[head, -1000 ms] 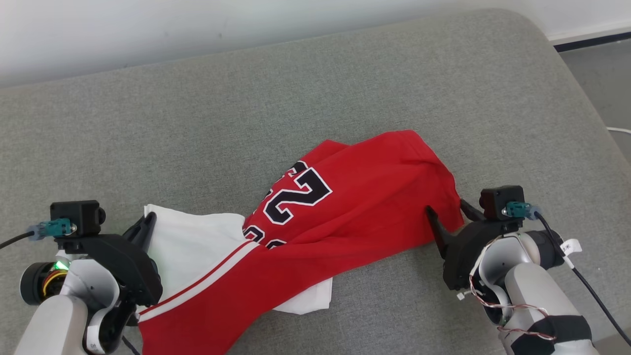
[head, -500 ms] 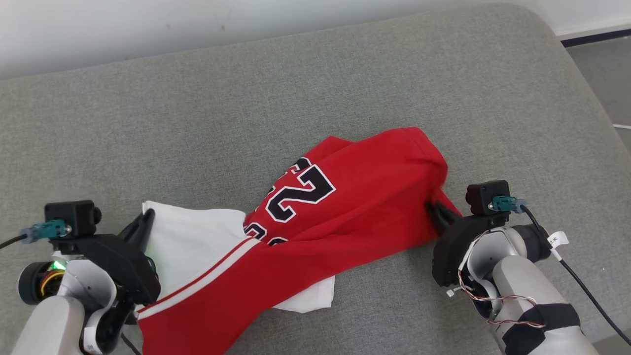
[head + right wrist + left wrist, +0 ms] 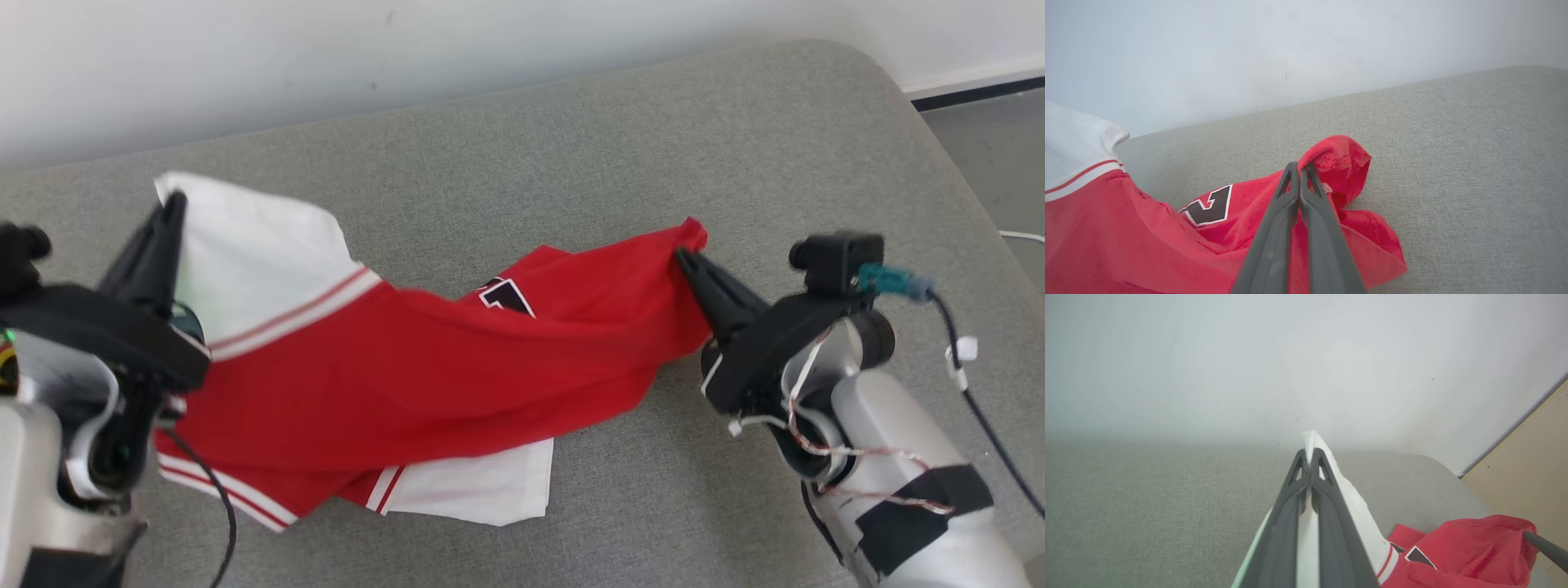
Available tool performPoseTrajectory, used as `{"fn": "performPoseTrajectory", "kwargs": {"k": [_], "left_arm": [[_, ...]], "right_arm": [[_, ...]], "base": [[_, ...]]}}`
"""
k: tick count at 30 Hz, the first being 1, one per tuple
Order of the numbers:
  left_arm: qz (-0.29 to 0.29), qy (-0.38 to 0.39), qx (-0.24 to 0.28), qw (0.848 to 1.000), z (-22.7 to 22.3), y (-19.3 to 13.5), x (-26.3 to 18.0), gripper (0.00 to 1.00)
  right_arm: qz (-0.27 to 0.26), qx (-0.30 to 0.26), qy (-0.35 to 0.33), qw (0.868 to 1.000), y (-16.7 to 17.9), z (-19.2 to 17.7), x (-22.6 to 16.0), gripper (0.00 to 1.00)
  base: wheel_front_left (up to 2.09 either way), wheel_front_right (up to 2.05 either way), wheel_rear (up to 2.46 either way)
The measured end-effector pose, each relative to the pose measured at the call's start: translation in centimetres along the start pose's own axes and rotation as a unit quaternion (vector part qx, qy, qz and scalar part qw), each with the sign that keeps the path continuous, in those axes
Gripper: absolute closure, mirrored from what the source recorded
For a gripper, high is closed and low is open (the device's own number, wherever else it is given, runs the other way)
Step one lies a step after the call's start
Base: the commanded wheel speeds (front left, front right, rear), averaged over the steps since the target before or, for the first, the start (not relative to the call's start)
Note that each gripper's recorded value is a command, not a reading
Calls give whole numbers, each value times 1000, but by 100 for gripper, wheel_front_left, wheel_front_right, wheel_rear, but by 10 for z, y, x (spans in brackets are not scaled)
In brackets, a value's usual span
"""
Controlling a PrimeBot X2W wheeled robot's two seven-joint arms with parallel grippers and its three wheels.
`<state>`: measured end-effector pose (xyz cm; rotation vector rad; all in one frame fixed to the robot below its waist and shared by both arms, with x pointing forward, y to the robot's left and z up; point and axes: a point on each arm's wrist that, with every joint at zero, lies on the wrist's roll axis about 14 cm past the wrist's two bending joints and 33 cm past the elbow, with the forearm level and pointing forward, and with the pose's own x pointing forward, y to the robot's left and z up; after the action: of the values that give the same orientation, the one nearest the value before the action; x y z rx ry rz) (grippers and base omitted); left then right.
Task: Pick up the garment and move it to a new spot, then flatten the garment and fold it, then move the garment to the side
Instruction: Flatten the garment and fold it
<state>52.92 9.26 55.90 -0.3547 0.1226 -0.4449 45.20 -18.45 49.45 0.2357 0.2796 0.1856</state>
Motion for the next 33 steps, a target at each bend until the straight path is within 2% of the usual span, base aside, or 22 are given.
{"fn": "performPoseTrajectory", "kwargs": {"k": [2, 5, 8, 10, 12, 15, 17, 22, 26, 31, 33], "left_arm": [[-13, -37, -17, 999, 30, -10, 7, 100], [-29, -46, -34, 998, 40, -20, 14, 100], [-46, -40, -27, 998, 48, -26, 28, 100], [-49, -62, -14, 997, 63, -29, 38, 100], [-49, -99, -16, 994, 86, -29, 49, 100], [-43, -157, -10, 987, 118, -25, 61, 100], [-40, -197, 18, 979, 140, -23, 68, 100], [-59, -314, 51, 946, 203, -36, 73, 100], [-63, -391, 76, 915, 241, -40, 69, 100], [-98, -494, 76, 861, 287, -60, 47, 100], [-119, -522, 66, 842, 299, -69, 38, 100]], "right_arm": [[25, 18, -31, 999, 12, 28, 3, 100], [51, 42, -38, 997, 27, 42, 8, 100], [75, 56, -45, 995, 38, 63, 21, 100], [83, 63, -62, 993, 43, 83, 31, 100], [84, 73, -82, 990, 43, 102, 44, 100], [72, 49, -108, 990, 37, 128, 62, 100], [63, 45, -140, 987, 33, 148, 72, 100], [41, 29, -247, 968, 22, 209, 85, 100], [27, 27, -316, 948, 17, 240, 90, 100], [14, -12, -375, 927, 16, 279, 86, 100], [12, -34, -414, 910, 19, 303, 73, 100]], "base": [[0, 0, 0], [0, 0, 0], [0, 0, 0], [0, 0, 0], [0, 0, 0], [0, 0, 0], [0, 0, 0], [0, 0, 0], [0, 0, 0], [0, 0, 0], [0, 0, 0]]}}
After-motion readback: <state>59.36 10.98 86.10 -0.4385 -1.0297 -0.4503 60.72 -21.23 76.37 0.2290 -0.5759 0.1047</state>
